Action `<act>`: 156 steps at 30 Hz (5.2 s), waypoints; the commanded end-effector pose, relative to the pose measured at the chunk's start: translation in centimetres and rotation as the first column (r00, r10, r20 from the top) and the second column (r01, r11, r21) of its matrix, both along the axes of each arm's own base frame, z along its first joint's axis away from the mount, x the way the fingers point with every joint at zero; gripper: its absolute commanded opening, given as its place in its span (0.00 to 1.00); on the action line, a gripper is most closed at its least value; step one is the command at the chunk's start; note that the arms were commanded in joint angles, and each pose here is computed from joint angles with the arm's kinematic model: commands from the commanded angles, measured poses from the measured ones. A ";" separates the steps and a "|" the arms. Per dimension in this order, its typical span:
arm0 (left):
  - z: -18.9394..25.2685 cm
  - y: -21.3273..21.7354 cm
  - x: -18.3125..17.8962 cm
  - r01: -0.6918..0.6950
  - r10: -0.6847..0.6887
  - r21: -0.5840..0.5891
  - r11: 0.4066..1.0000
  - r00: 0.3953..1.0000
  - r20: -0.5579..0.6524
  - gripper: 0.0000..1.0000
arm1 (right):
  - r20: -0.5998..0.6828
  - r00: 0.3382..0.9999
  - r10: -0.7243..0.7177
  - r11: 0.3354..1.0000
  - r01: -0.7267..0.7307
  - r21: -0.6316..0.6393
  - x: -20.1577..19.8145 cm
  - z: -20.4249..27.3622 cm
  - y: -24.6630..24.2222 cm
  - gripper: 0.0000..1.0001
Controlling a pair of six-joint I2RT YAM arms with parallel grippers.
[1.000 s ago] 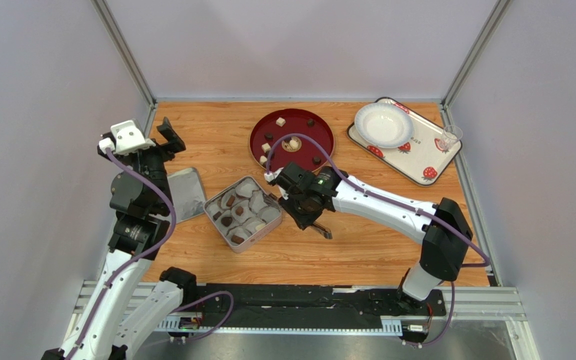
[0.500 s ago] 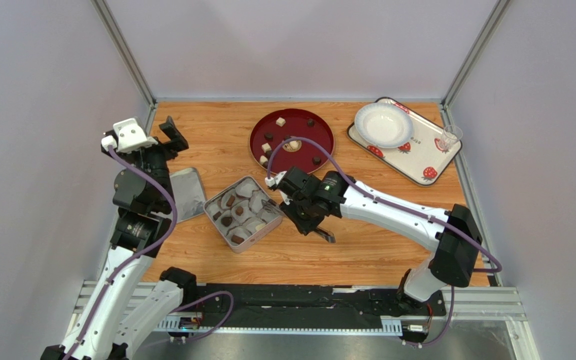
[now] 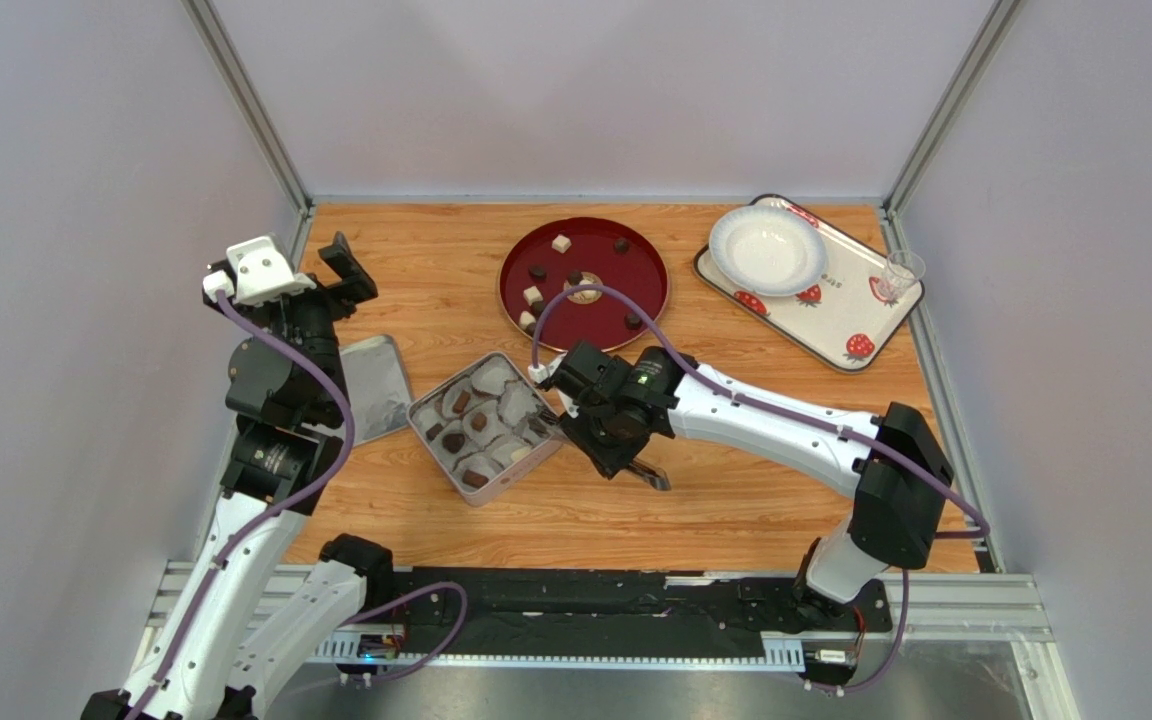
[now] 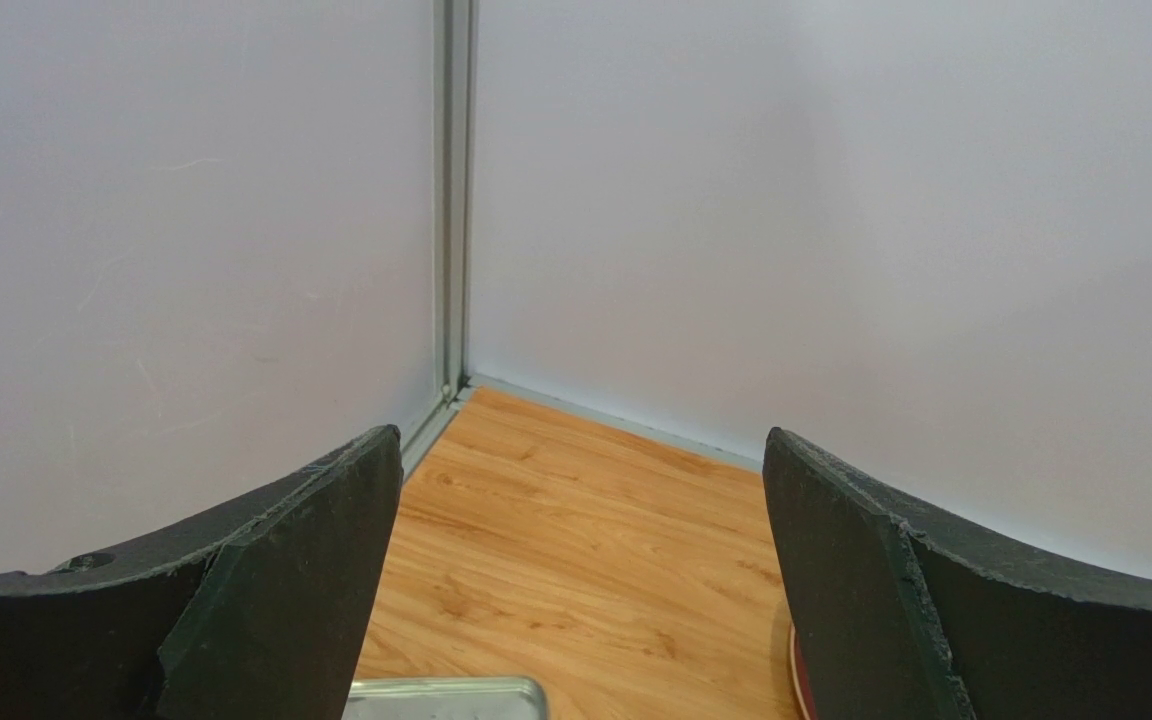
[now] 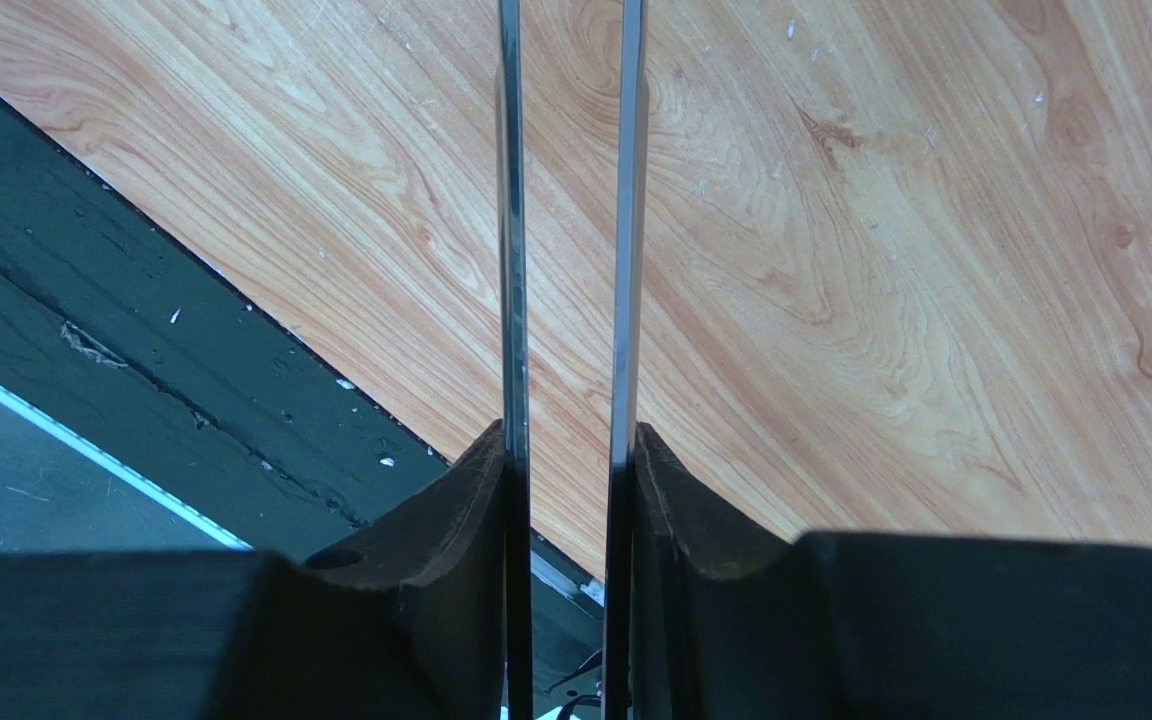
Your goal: Pack the chocolate
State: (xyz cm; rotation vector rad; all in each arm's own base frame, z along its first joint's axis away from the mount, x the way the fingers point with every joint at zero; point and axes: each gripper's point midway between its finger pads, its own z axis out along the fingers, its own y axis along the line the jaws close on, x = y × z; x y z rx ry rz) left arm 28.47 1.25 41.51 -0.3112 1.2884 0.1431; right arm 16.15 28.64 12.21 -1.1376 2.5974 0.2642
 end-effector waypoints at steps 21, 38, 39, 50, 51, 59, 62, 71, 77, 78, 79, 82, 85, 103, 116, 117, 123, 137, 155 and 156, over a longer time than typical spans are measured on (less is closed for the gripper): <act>0.6 0.0 -0.2 0.012 -0.011 -0.016 1.000 1.000 0.029 0.98 | 0.125 0.992 -0.004 0.992 -0.011 0.122 2.4 4.9 2.1 0.33; 0.8 0.2 -0.4 0.005 -0.005 -0.015 1.000 0.999 0.041 0.98 | 0.273 0.925 -0.265 0.962 0.232 0.145 17.0 7.7 -4.1 0.32; 0.8 0.2 -0.4 0.006 -0.005 -0.017 1.000 0.999 0.042 0.98 | 0.282 0.921 -0.269 0.960 0.233 0.155 17.8 7.7 -4.1 0.32; 0.8 0.2 -0.3 -0.001 0.002 -0.010 1.000 0.999 0.038 0.98 | 0.296 0.918 -0.263 0.960 0.218 0.176 24.5 5.2 -4.8 0.33; 0.7 0.2 -0.3 0.000 0.000 -0.007 1.000 0.999 0.035 0.98 | 0.290 0.921 -0.261 0.961 0.220 0.169 24.9 4.5 -4.7 0.33; 0.8 0.3 -0.4 -0.002 0.003 -0.005 1.000 0.999 0.034 0.98 | 0.262 0.932 -0.251 0.960 0.205 0.191 26.5 2.8 -3.1 0.38; 0.8 0.2 -0.4 0.001 -0.001 -0.005 1.000 0.999 0.033 0.98 | 0.254 0.933 -0.256 0.961 0.216 0.175 27.0 1.8 -3.2 0.39; 1.0 0.3 -0.6 0.000 0.000 -0.006 1.000 0.999 0.042 0.98 | 0.232 0.938 -0.257 0.962 0.226 0.152 27.6 0.0 -3.2 0.44; 1.1 0.3 -0.6 0.000 0.000 -0.005 1.000 0.999 0.043 0.98 | 0.230 0.934 -0.274 0.959 0.249 0.133 28.1 -1.0 -3.7 0.47; 1.1 0.3 -0.7 0.000 0.000 -0.007 1.000 0.999 0.045 0.98 | 0.230 0.933 -0.276 0.959 0.250 0.133 28.2 -1.0 -3.7 0.47; 1.2 0.3 -0.7 0.001 0.000 -0.008 1.000 0.999 0.047 0.98 | 0.224 0.935 -0.276 0.959 0.253 0.126 28.2 -1.4 -3.8 0.47; 1.1 0.3 -0.7 0.000 0.000 -0.006 1.000 0.999 0.045 0.98 | 0.214 0.938 -0.274 0.960 0.253 0.119 28.1 -1.9 -3.9 0.47; 1.1 0.3 -0.7 0.002 -0.002 -0.007 1.000 0.999 0.045 0.98 | 0.200 0.941 -0.273 0.960 0.255 0.112 27.9 -2.6 -3.9 0.47; 1.3 0.4 -0.9 0.002 -0.002 -0.010 1.000 0.999 0.052 0.98 | 0.191 0.940 -0.284 0.957 0.264 0.123 26.8 -1.4 -4.6 0.22; 1.3 0.4 -1.0 0.004 -0.003 -0.016 1.000 0.998 0.058 0.98 | 0.234 0.925 -0.298 0.949 0.261 0.176 24.1 2.7 -4.8 0.22; 1.4 0.4 -1.1 0.005 -0.004 -0.016 1.000 0.998 0.061 0.98 | 0.236 0.928 -0.289 0.952 0.252 0.174 23.7 2.9 -4.5 0.22; 1.4 0.4 -1.1 0.005 -0.004 -0.019 1.000 0.998 0.061 0.98 | 0.262 0.930 -0.257 0.960 0.214 0.182 20.7 4.8 -3.6 0.22; 1.1 0.3 -0.8 0.011 -0.010 -0.026 1.000 0.998 0.056 0.98 | 0.256 0.965 -0.061 0.986 0.019 0.163 11.2 5.9 0.6 0.22; 1.0 0.3 -0.7 0.014 -0.012 -0.028 1.000 0.998 0.055 0.98 | 0.164 0.986 0.007 0.986 -0.035 0.166 6.7 1.8 3.7 0.23; 1.0 0.2 -0.6 0.014 -0.013 -0.028 1.000 0.998 0.054 0.98 | 0.166 0.986 0.009 0.986 -0.037 0.165 6.7 1.7 3.8 0.23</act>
